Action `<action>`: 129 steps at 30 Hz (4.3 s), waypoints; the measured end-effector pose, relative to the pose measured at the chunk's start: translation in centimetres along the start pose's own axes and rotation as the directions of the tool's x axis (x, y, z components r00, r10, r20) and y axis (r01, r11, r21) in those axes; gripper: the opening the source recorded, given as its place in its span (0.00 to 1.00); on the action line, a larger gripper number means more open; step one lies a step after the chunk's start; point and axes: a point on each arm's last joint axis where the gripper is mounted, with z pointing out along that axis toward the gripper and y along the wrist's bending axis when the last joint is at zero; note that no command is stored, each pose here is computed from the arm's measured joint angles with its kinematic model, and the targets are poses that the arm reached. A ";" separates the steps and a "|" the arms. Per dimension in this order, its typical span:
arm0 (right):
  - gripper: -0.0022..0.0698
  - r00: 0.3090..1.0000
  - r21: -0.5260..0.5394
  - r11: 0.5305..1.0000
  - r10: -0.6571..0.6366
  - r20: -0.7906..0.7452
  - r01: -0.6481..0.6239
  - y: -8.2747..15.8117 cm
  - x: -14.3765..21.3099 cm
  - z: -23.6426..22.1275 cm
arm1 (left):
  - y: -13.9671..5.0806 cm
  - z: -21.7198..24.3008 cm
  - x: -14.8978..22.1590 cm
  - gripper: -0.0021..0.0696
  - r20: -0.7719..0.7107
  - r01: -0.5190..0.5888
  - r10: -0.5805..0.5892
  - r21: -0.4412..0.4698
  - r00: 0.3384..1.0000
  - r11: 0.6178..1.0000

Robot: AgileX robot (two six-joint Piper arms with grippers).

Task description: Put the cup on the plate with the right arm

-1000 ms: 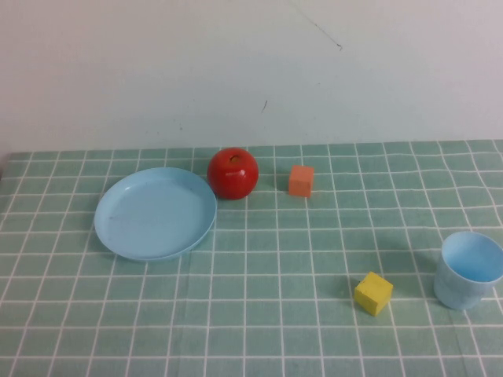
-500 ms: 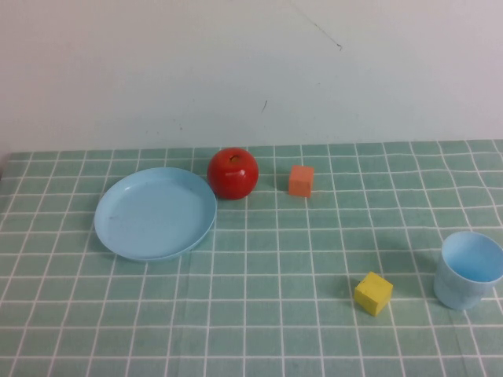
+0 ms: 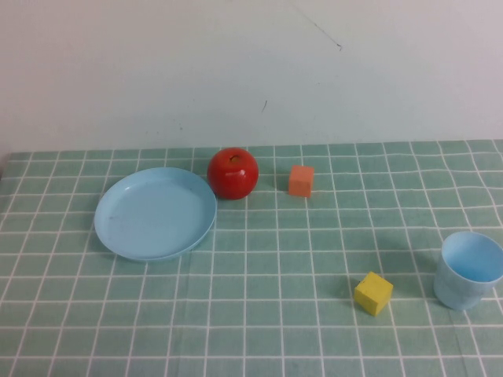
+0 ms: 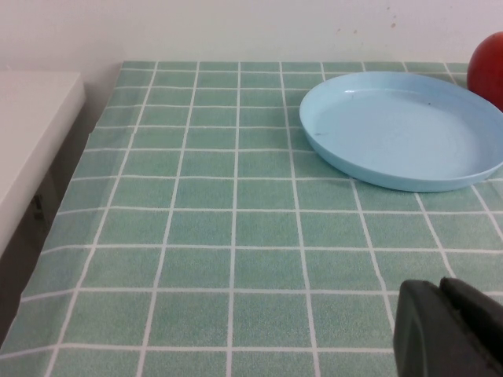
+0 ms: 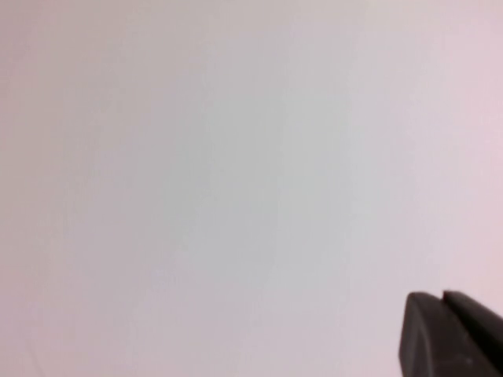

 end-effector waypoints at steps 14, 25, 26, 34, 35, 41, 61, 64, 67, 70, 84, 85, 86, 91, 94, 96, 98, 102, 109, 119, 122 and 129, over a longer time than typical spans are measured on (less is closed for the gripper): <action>0.03 0.982 -0.043 0.998 -0.042 0.182 0.051 0.0 -3.1 0.6 | 0.0 0.0 0.0 0.02 0.000 0.000 0.000 0.000 1.000 1.000; 0.03 0.986 0.103 0.994 -0.016 -0.165 0.033 -4.3 -10.4 4.4 | 0.0 0.0 0.0 0.03 0.000 0.000 0.000 0.000 1.000 1.000; 0.03 0.980 0.134 0.991 0.012 -0.200 0.015 -4.7 -10.6 4.8 | 0.0 0.0 0.0 0.03 0.000 0.000 0.000 0.000 1.000 1.000; 0.03 0.807 0.218 0.972 0.055 -0.588 0.092 -6.4 -8.6 7.0 | 0.0 0.0 0.0 0.03 0.000 0.000 0.000 0.000 1.000 1.000; 0.03 0.757 0.181 0.978 0.037 -0.653 0.108 -6.3 -8.0 7.1 | 0.0 0.0 0.0 0.03 0.000 0.000 0.000 0.000 1.000 1.000; 0.03 0.405 -0.130 0.991 -0.102 -0.909 -0.042 -3.7 -3.8 7.7 | 0.0 0.0 0.0 0.03 0.000 0.000 0.000 0.000 1.000 1.000; 0.44 0.190 -0.424 0.764 -0.381 -0.905 -0.486 1.6 9.8 17.6 | 0.0 0.0 0.0 0.03 0.000 0.000 0.000 0.000 1.000 1.000; 0.53 0.152 -0.404 0.747 -0.385 -0.910 -0.528 1.9 11.1 18.4 | 0.0 0.0 0.0 0.03 0.000 0.000 0.000 0.000 1.000 1.000; 0.55 0.110 -0.382 0.733 -0.391 -0.914 -0.563 2.3 12.7 18.9 | 0.0 0.0 0.0 0.03 0.000 0.000 0.000 0.000 1.000 1.000; 0.56 0.076 -0.366 0.726 -0.399 -0.914 -0.583 2.7 14.4 19.2 | 0.0 0.0 0.0 0.03 0.000 0.000 0.000 0.000 1.000 1.000; 0.56 -0.007 -0.342 0.697 -0.446 -0.895 -0.630 3.9 20.9 20.1 | 0.0 0.0 0.0 0.03 0.000 0.000 0.000 0.000 1.000 1.000; 0.55 -0.009 -0.341 0.697 -0.447 -0.895 -0.631 4.0 21.1 20.2 | 0.0 0.0 0.0 0.02 0.000 0.000 0.000 0.000 1.000 1.000; 0.54 -0.014 -0.340 0.695 -0.449 -0.893 -0.634 4.1 21.5 20.2 | 0.0 0.0 0.0 0.03 0.000 0.000 0.000 0.000 1.000 1.000; 0.27 -0.038 -0.325 0.690 -0.455 -0.890 -0.647 4.4 22.8 20.1 | 0.0 0.0 0.0 0.03 0.000 0.000 0.000 0.000 1.000 1.000; 0.10 -0.040 -0.325 0.684 -0.459 -0.888 -0.653 4.4 23.1 20.4 | 0.0 0.0 0.0 0.03 0.000 0.000 0.000 0.000 1.000 1.000; 0.07 -0.037 -0.326 0.673 -0.465 -0.885 -0.663 4.5 23.2 20.9 | 0.0 0.0 0.0 0.02 0.000 0.000 0.000 0.000 1.000 1.000; 0.06 -0.027 -0.320 0.663 -0.457 -0.889 -0.677 4.5 22.9 21.7 | 0.0 0.0 0.0 0.03 0.000 0.000 0.000 0.000 1.000 1.000; 0.06 0.052 -0.327 0.641 -0.409 -0.911 -0.694 4.9 21.6 24.6 | 0.0 0.0 0.0 0.03 0.000 0.000 0.000 0.000 1.000 1.000; 0.06 0.315 -0.498 0.548 -0.396 -0.862 -0.673 10.4 18.3 30.5 | 0.0 0.0 0.0 0.02 0.000 0.000 0.000 0.000 1.000 1.000; 0.06 0.474 -0.607 0.375 -0.391 -0.789 -0.701 24.8 18.3 34.7 | 0.0 0.0 0.0 0.02 0.000 0.000 0.000 0.000 1.000 1.000; 0.06 0.509 -0.629 0.340 -0.382 -0.772 -0.699 27.4 18.3 35.3 | 0.0 0.0 0.0 0.02 0.000 0.000 0.000 0.000 1.000 1.000; 0.06 0.559 -0.661 0.283 -0.367 -0.744 -0.694 32.5 17.8 34.7 | 0.0 0.0 0.0 0.02 0.000 0.000 0.000 0.000 1.000 1.000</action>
